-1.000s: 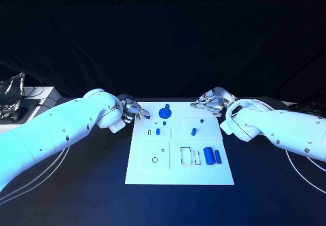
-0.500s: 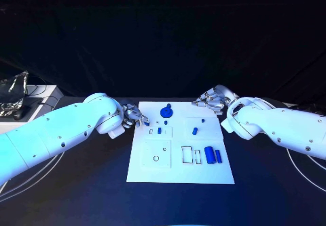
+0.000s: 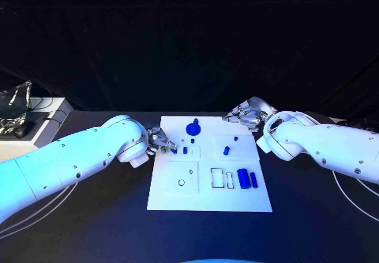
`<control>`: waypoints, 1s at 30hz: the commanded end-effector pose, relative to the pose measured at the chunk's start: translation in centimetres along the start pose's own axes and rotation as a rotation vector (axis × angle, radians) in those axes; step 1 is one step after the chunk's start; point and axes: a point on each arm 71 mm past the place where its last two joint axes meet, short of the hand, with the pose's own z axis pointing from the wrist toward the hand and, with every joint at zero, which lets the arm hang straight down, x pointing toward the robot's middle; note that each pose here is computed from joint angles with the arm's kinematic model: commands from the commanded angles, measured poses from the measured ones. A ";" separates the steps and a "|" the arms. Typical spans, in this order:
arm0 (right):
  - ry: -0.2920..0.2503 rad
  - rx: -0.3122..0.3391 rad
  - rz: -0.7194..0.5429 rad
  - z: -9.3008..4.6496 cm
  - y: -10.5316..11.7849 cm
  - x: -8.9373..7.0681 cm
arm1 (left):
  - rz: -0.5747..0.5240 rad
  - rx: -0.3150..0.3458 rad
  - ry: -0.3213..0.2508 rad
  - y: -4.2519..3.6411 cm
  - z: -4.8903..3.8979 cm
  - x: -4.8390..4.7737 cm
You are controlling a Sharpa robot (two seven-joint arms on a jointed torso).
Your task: Assemble the parts on the task board
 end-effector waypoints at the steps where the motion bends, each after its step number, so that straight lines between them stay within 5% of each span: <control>1: 0.001 -0.018 -0.005 0.0 0.2 0.1 | 0.015 0.000 -0.011 -0.15 0.06 0.20; 30: 0.005 -0.017 -0.004 0.0 0.2 0.1 | 0.043 -0.004 -0.029 0.01 0.54 0.44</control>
